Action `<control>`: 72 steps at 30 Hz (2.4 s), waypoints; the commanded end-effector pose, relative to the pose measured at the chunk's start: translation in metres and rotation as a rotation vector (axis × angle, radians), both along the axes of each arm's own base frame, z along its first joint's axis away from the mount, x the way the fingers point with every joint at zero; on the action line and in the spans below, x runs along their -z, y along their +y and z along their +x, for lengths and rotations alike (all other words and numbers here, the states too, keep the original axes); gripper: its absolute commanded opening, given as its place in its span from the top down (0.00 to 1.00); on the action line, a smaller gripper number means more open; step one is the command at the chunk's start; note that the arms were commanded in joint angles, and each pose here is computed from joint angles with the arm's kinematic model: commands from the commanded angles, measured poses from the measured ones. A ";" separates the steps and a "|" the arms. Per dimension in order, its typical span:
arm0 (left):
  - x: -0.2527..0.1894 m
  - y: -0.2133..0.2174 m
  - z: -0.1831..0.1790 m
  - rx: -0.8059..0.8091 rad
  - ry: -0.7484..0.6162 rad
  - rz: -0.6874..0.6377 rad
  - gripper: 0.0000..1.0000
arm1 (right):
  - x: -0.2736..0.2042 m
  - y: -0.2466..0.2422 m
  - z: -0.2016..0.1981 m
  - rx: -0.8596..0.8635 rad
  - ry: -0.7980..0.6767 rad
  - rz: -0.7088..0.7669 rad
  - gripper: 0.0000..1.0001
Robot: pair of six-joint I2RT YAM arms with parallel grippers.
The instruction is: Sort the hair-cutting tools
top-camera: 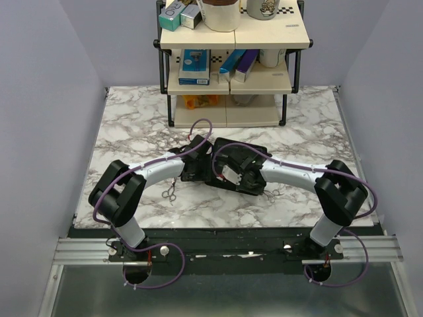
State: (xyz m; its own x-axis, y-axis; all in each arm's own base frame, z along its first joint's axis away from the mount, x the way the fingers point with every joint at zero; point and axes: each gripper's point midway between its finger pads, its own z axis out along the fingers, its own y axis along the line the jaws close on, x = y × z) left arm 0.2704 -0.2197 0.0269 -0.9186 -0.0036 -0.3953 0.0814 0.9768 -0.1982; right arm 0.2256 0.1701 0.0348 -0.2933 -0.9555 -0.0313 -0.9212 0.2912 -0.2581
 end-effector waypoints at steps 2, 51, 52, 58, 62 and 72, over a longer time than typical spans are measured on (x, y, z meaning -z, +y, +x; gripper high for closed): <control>-0.002 0.005 -0.007 0.002 0.015 0.000 0.34 | 0.001 0.020 0.011 -0.087 -0.031 0.013 0.99; 0.004 0.004 -0.012 0.016 0.032 0.022 0.34 | -0.008 0.078 0.048 0.072 -0.263 0.220 0.99; 0.004 0.004 -0.011 0.016 0.032 0.022 0.34 | -0.009 0.079 0.050 0.073 -0.269 0.225 0.99; 0.007 0.003 -0.012 0.023 0.039 0.025 0.34 | -0.015 0.103 0.056 -0.003 -0.297 0.344 0.99; 0.007 0.003 -0.013 0.027 0.039 0.028 0.34 | -0.014 0.108 0.055 -0.061 -0.286 0.351 0.99; 0.007 0.003 -0.011 0.024 0.035 0.029 0.34 | -0.010 0.074 0.045 -0.095 -0.274 0.218 0.99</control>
State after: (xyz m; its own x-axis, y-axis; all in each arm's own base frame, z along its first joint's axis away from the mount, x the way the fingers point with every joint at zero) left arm 0.2657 -0.2184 0.0258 -0.9227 0.0100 -0.3855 0.0889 0.9782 -0.1875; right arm 0.2679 0.2540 0.0388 -0.1839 -0.9268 -0.3275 -0.8600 0.3130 -0.4029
